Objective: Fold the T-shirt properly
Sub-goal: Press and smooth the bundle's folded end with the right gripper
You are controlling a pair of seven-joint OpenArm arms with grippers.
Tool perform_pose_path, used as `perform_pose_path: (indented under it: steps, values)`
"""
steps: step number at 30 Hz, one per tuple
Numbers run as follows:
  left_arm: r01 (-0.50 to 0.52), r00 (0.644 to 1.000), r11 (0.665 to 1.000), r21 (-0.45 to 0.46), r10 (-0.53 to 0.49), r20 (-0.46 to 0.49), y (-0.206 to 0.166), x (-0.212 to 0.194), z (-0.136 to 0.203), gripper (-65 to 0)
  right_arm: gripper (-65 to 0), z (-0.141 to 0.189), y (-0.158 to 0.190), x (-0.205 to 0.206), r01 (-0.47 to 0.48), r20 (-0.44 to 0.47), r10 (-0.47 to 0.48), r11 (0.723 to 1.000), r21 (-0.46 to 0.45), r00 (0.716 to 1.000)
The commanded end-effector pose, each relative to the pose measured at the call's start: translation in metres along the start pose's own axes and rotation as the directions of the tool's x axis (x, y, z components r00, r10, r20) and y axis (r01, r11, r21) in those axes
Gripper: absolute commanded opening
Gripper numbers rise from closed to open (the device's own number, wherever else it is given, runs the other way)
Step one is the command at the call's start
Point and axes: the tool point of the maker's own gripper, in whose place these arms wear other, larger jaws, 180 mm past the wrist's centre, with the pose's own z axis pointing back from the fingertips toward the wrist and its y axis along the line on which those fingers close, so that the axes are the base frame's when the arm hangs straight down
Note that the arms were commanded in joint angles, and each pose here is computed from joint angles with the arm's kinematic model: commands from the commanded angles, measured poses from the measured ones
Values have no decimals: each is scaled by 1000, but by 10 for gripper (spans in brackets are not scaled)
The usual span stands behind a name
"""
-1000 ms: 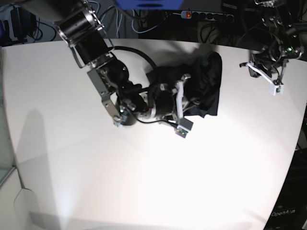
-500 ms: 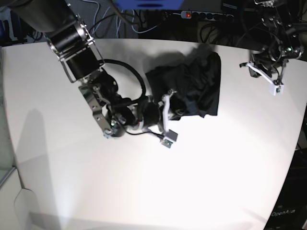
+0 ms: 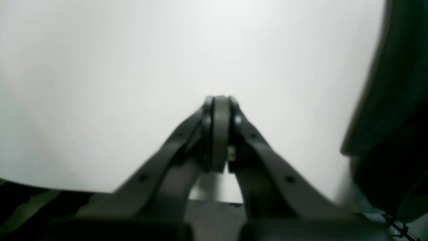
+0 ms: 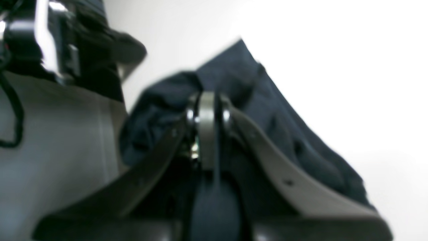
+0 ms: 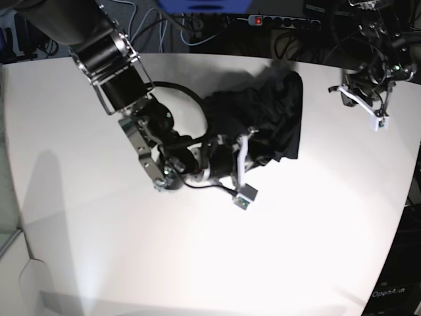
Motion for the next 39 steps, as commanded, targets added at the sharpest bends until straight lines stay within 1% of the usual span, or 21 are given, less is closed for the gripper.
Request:
perform_pose_path:
  steps: [1,3,4,6,12,16,24,26,28,30,32,35,39]
  values:
    - [14,988,998,58,-5,-153,12,-38,-1,-650,-648,0,1,17,-13,39,12,1000,8,999]
    - [15,988,998,59,-6,-154,13,-38,-1,-650,-647,-11,2,12,15,36,-16,1000,23,999]
    - [15,988,998,59,-6,-154,13,-38,-1,-650,-647,-14,1,13,17,37,-18,1000,25,999]
    - [15,988,998,59,-5,-156,13,-39,-1,-650,-647,-23,5,8,4,9,-4,999,38,1000]
    - [16,988,998,60,-6,-156,13,-39,-1,-650,-647,-49,33,13,7,11,-8,994,106,1000]
    - [12,987,998,56,-3,-158,11,-40,-1,-650,-647,-63,59,23,-58,-5,60,986,154,998]
    - [12,989,999,49,-5,-151,9,-38,-1,-650,-647,-70,73,23,-181,-79,198,967,180,977]
    - [19,989,999,44,-13,-147,8,-37,0,-650,-647,-67,67,17,-207,-111,227,963,172,968]
    - [74,987,997,2,-72,-145,2,-37,0,-650,-647,-62,56,9,-226,-149,249,962,155,957]
    - [150,977,987,-51,-156,-143,-6,-37,0,-650,-647,-55,42,6,-238,-174,258,963,129,950]
    - [185,971,980,-78,-195,-136,-10,-35,0,-650,-647,-49,32,5,-245,-185,261,963,109,947]
    - [192,970,978,-86,-203,-137,-13,-35,-1,-650,-647,-40,19,3,-256,-220,268,963,85,938]
    - [193,969,977,-90,-205,-136,-14,-36,-2,-650,-647,-33,10,11,-279,-234,286,958,63,929]
